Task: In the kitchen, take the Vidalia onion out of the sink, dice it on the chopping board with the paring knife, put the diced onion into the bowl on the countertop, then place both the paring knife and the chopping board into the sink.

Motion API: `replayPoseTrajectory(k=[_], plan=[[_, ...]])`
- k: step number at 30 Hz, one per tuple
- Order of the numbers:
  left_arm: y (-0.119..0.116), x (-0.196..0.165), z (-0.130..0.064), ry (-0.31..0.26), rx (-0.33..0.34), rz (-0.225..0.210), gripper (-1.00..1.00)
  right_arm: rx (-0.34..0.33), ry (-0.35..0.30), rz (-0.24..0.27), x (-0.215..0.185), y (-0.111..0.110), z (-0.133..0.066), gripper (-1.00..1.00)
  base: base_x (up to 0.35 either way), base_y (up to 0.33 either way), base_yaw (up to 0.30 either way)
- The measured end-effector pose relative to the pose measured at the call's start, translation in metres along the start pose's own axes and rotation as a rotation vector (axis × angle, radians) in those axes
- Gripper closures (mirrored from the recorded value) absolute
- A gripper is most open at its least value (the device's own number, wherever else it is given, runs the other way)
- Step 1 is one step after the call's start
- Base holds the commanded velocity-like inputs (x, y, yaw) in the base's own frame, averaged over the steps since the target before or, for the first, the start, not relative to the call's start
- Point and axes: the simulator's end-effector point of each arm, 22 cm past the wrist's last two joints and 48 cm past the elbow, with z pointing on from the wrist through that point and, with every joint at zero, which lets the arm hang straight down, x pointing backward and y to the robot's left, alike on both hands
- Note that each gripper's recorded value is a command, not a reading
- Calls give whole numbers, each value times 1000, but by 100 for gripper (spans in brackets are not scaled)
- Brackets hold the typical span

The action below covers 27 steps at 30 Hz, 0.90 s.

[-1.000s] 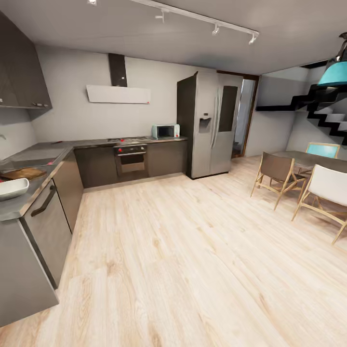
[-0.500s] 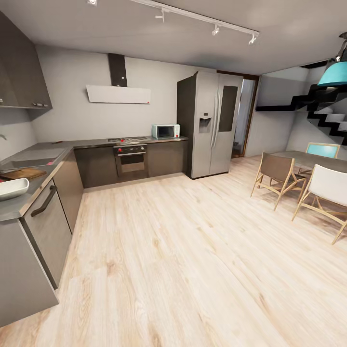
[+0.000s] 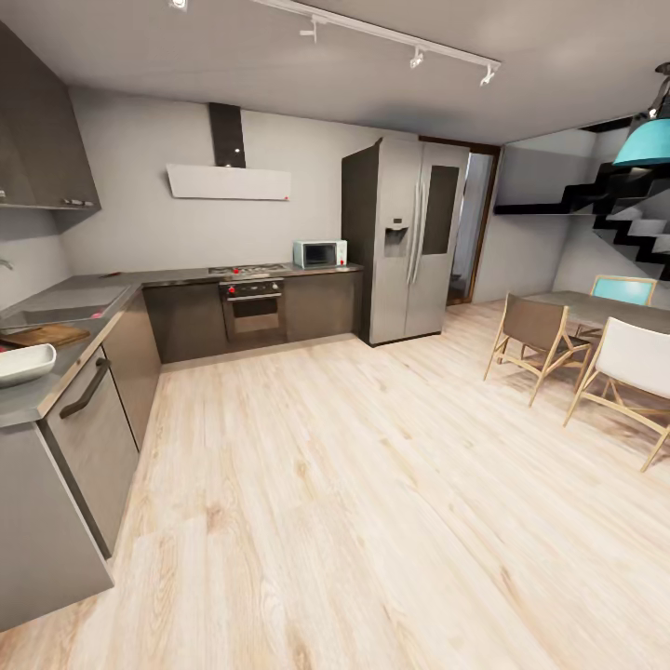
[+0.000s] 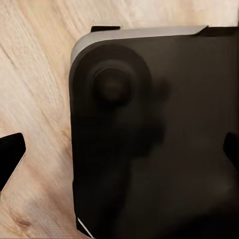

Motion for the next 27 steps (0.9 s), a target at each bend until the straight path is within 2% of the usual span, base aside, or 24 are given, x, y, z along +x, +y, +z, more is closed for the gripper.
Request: replayPoseTrajectory(k=[7,12,13,14,15,17,19,27], plan=[[3,-28,0,-79,-2,3,-100,0,-79,-1,-27,1,0,-100,0,0,0],[22,-47,-2,-135,-28,7,-100,0,-135,-2,-47,1,-1,-100,0,0,0],[25,-98,-11,-311,-31,10,-100,1,-280,-1,-98,0,-7,-100,0,0,0],[27,-168,-29,-474,-34,14,-100,1,-369,-3,-140,0,-14,-100,0,0,0],[31,-250,-67,-679,-41,21,-100,2,-373,-2,-140,0,-15,-100,0,0,0],[38,-261,-75,-730,-50,27,-100,4,-379,-1,-143,-1,-16,-100,0,0,0],[45,-263,-78,-749,-59,31,-100,10,-389,-1,-148,-2,-17,-100,0,0,0],[58,-260,-79,-755,-78,33,-100,64,-403,10,-154,-14,-19,-100,0,0,0]])
